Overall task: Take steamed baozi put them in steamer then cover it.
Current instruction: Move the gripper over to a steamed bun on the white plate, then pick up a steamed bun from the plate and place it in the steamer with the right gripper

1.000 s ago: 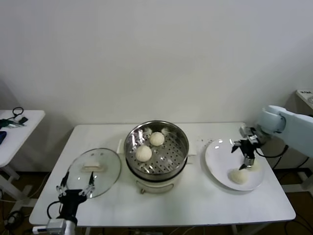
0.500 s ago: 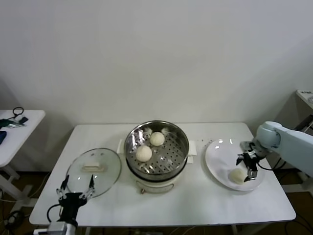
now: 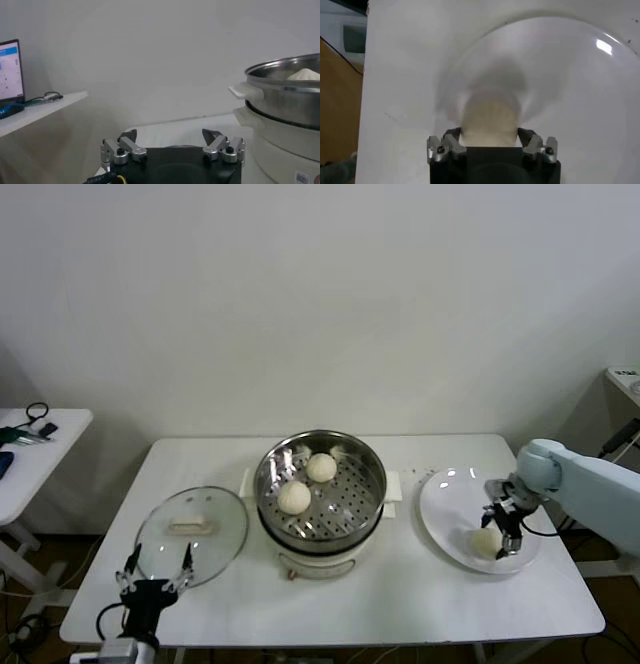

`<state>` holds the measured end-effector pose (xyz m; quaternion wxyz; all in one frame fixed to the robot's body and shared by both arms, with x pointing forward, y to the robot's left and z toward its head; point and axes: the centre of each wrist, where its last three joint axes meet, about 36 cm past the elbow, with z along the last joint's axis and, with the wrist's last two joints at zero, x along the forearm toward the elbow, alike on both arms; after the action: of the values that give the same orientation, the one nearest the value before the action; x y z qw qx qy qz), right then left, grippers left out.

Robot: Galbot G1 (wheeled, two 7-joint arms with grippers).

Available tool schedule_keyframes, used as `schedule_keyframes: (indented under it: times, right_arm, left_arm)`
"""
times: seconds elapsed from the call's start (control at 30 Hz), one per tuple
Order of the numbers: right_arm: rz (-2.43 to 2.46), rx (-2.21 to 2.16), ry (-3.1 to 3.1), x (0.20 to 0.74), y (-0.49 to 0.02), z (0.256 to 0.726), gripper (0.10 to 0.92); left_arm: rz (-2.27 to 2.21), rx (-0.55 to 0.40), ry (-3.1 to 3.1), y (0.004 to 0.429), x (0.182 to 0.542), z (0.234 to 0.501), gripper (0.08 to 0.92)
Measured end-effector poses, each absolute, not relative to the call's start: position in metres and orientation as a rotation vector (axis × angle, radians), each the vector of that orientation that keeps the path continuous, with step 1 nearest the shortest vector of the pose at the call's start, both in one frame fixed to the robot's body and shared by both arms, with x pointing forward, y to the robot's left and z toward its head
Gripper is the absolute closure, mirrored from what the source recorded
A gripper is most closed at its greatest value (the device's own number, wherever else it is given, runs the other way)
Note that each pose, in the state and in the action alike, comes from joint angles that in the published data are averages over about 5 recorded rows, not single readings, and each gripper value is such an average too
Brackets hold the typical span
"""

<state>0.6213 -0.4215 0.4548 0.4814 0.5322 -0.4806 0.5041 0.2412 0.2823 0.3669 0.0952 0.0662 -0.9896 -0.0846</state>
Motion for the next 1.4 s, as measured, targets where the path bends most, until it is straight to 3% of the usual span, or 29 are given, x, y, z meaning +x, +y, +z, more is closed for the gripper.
schedule_keyframes:
  times: [0.4,0.7,1.13,1.4]
  right_arm:
    - [1.265,1.333,-1.169,0.631,-0.419,0.469,0.343]
    - [1.434,1.471,-1.117,0.659,-0.389,0.526,0.351]
    - [1.921,1.715,-0.822,0.699,-0.283,0.664,0.336]
    - [2.149,1.869,-0.575,0.698,-0.184,0.704,0.335]
  left_arm:
    - [-0.25,0.204,-2.926,0.283,0.238,0.367,0.177]
    - [-0.249,0.199,-2.923,0.281,0.236,0.369,0.177]
    - [-0.264,0.186,-2.909,0.279,0.232,0.368,0.177]
    - [-0.266,0.192,-2.903,0.279,0.229,0.367,0.177]
